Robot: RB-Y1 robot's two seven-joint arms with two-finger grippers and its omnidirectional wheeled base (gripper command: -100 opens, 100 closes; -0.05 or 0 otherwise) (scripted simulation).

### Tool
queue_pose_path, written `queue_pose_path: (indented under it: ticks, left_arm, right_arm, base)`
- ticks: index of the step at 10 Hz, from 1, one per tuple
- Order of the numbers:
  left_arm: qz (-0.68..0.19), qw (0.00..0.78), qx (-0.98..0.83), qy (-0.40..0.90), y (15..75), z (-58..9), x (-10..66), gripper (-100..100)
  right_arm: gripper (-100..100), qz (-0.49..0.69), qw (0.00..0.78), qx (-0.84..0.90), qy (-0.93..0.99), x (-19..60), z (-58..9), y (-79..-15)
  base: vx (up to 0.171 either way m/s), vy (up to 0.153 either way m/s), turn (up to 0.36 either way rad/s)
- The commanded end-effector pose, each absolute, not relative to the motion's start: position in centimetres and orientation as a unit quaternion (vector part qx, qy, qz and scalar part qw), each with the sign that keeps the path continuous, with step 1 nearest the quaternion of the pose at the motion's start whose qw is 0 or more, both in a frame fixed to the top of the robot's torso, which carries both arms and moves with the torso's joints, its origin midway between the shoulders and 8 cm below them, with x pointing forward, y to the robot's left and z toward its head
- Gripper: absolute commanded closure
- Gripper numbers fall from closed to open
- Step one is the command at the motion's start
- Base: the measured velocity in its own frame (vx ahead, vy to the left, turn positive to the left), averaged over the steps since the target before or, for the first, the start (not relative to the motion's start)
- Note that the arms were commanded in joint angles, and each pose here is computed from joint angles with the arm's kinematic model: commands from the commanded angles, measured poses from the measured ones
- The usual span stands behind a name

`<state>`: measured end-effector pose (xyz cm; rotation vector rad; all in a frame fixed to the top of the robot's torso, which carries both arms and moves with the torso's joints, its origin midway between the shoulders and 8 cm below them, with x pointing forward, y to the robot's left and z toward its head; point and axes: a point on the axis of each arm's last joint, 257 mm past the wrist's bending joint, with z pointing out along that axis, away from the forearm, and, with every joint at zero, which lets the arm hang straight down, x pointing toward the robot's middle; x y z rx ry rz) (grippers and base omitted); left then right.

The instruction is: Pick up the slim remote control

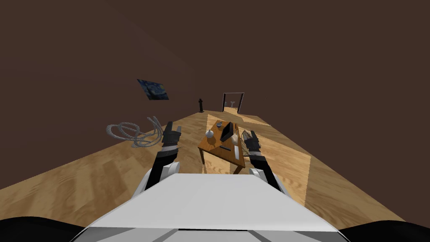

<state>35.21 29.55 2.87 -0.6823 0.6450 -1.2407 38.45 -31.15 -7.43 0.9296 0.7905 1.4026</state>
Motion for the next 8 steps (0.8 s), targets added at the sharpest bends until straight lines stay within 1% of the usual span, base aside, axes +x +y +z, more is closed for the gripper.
queue_pose_path:
  ticks: [1, 2, 4, 5, 6, 7, 8]
  left_arm:
    - [-0.560, 0.712, -0.308, 0.291, 29.6, 2.9, 35.2, 0]
    - [-0.560, 0.712, -0.308, 0.291, 29.5, 2.9, 35.2, 0]
    - [-0.560, 0.712, -0.308, 0.291, 29.6, 2.9, 35.2, 0]
    - [-0.560, 0.712, -0.308, 0.291, 29.5, 2.9, 35.2, 0]
    - [-0.560, 0.712, -0.308, 0.291, 29.6, 2.9, 35.2, 0]
    - [-0.560, 0.712, -0.308, 0.291, 29.6, 2.9, 35.2, 0]
    - [-0.560, 0.712, -0.308, 0.291, 29.6, 2.9, 35.2, 0]
  right_arm:
    - [-100, 0.603, 0.569, 0.429, 0.358, 39.8, -9.9, -32.1]
    - [-100, 0.603, 0.568, 0.431, 0.359, 39.8, -10.1, -32.2]
    - [-100, 0.598, 0.530, 0.469, 0.377, 41.4, -13.3, -33.5]
    - [-100, 0.596, 0.525, 0.476, 0.378, 41.5, -13.8, -33.6]
    - [-100, 0.590, 0.505, 0.500, 0.384, 42.2, -15.7, -34.6]
    - [-100, 0.589, 0.502, 0.503, 0.384, 42.3, -15.8, -34.6]
    - [-100, 0.582, 0.480, 0.529, 0.389, 43.0, -17.7, -35.6]
  base:
    - [-0.026, 0.049, 0.093]
    - [-0.022, 0.029, 0.022]
    - [-0.021, 0.027, 0.087]
    - [-0.014, 0.018, 0.041]
    - [-0.010, 0.015, 0.071]
    - [-0.007, 0.010, 0.044]
    - [-0.011, 0.017, 0.091]
